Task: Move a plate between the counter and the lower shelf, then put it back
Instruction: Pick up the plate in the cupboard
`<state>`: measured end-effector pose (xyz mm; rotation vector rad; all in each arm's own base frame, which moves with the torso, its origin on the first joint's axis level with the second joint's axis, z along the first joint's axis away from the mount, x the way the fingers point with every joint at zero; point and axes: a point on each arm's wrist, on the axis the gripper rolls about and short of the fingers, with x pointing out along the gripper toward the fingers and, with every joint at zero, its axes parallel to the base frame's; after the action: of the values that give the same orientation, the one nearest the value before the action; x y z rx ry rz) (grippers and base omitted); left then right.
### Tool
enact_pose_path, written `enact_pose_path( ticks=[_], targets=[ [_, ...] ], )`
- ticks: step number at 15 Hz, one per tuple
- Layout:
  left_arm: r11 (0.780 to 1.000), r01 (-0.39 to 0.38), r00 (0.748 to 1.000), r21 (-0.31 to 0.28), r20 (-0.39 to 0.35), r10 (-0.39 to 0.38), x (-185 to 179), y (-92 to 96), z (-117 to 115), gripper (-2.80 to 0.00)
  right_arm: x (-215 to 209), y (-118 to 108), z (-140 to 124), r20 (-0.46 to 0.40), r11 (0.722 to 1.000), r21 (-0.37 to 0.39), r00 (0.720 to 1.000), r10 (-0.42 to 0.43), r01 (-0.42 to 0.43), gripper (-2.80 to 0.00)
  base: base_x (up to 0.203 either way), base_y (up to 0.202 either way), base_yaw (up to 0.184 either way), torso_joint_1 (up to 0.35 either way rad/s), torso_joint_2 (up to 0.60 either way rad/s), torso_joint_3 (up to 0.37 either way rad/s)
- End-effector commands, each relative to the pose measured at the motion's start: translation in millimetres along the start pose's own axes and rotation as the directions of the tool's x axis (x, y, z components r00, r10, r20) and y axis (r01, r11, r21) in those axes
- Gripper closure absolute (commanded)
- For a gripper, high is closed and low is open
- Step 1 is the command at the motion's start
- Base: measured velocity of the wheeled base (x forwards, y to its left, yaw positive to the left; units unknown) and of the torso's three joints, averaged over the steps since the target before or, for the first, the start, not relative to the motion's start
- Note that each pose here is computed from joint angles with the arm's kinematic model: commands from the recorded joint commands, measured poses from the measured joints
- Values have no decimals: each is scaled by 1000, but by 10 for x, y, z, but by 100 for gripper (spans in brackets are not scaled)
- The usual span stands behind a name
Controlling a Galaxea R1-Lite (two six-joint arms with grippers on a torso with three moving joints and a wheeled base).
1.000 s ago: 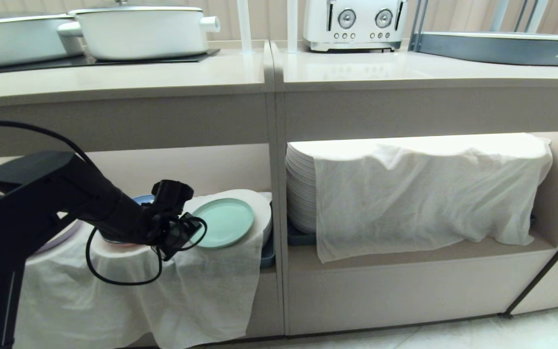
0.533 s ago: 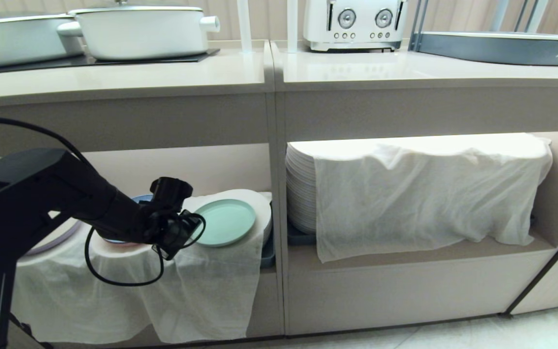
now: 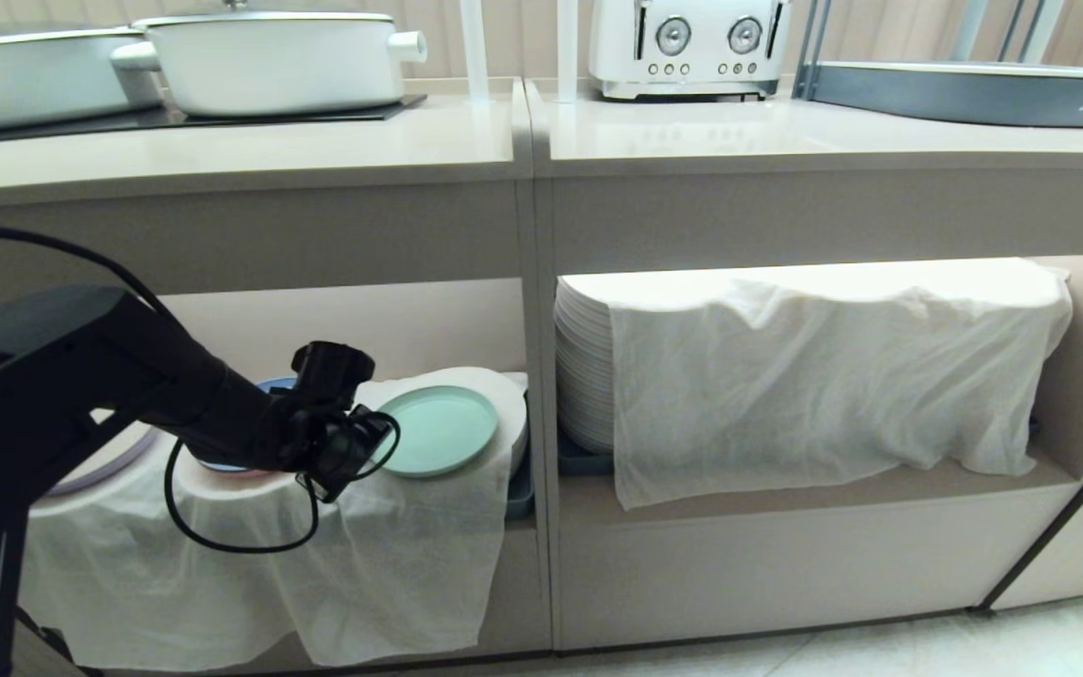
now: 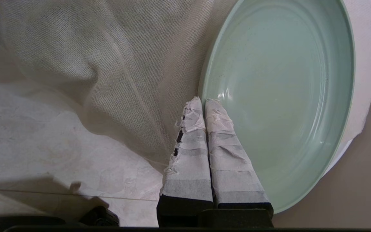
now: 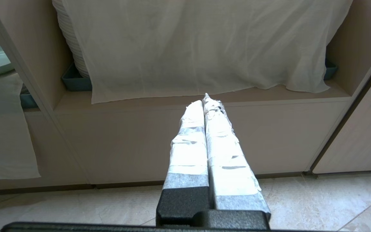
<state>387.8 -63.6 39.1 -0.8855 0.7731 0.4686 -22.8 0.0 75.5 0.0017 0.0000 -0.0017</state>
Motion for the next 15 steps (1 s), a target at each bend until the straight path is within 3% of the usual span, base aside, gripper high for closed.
enact_pose_path(
  ticks=[1,14,15],
  targets=[
    [1000,-2,1000,0,-4,2,21,-2,-31,0,0,0,0,0,1000,0,1000,0,0,0,0,0,0,0,0,0],
    [1000,-5,1000,8,-11,5,100,-8,-83,0,0,0,0,0,1000,0,1000,0,0,0,0,0,0,0,0,0],
    [1000,-5,1000,8,-11,5,99,-8,-83,-280,0,0,0,0,1000,0,1000,0,0,0,0,0,0,0,0,0]
  ],
)
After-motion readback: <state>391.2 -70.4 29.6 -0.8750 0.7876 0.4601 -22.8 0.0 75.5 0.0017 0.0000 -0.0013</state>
